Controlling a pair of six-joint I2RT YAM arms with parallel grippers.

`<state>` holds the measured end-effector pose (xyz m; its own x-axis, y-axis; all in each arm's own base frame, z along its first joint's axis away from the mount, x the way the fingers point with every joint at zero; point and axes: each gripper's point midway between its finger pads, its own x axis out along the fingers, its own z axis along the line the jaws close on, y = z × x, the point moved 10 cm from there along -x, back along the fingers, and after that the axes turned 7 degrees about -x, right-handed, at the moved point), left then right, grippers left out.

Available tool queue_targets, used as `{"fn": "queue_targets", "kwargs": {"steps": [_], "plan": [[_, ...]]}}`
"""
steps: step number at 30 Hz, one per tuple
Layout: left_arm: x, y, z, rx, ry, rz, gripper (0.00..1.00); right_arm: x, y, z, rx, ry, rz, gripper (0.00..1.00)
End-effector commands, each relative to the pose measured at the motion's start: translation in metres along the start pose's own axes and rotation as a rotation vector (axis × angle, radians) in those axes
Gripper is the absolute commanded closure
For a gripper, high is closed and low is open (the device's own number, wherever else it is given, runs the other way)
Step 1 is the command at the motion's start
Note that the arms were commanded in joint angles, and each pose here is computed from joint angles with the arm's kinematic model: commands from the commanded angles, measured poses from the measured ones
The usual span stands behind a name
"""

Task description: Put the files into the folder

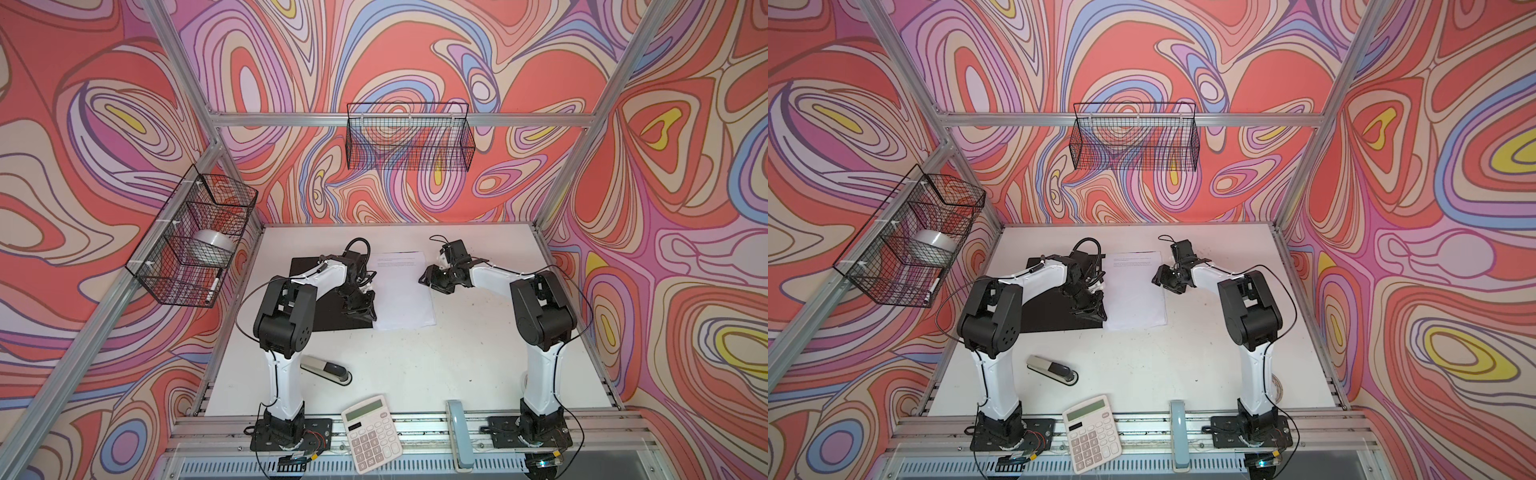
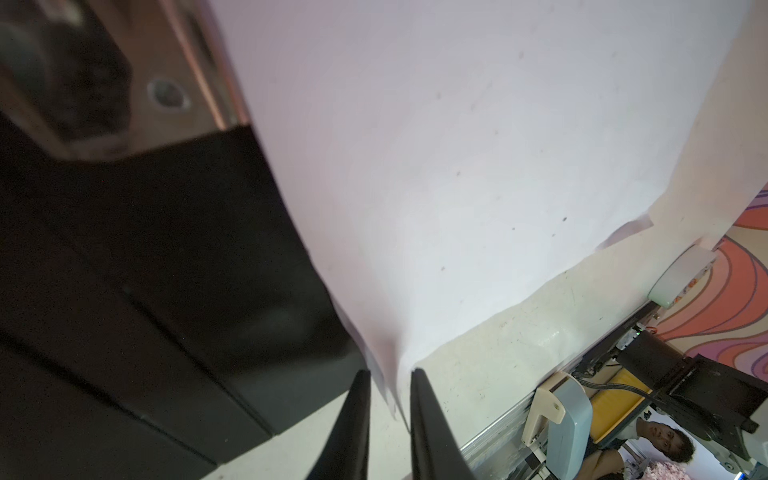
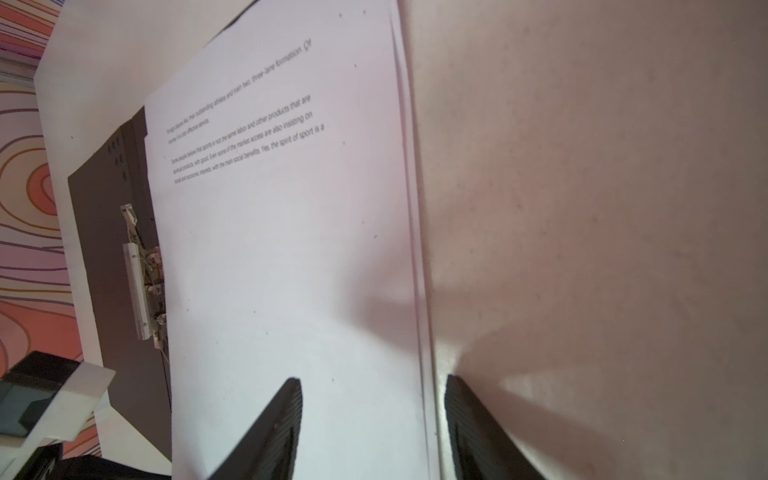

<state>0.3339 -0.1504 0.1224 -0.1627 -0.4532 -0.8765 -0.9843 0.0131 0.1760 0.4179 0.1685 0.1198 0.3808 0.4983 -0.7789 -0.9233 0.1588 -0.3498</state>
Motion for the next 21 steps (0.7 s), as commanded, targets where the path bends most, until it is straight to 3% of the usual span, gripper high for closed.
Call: {"fn": "queue_targets", "kwargs": {"steps": [1,6,13,21], "plan": [[0.0,0.007,0.002,0.012,-0.038,0.031,0.67,0.004,-0.006,-0.002,-0.016,0.006,0.006,0.43],[0.003,0.008,0.006,0.021,-0.067,0.055,0.53,0.008,-0.01,-0.002,-0.03,0.019,0.023,0.45],[0.002,0.011,0.006,0.04,-0.069,0.046,0.51,0.006,-0.013,0.0,-0.044,0.013,0.016,0.48],[-0.04,0.015,-0.013,0.164,-0.081,-0.062,0.48,-0.07,0.001,0.041,-0.109,0.024,-0.103,0.5]]}}
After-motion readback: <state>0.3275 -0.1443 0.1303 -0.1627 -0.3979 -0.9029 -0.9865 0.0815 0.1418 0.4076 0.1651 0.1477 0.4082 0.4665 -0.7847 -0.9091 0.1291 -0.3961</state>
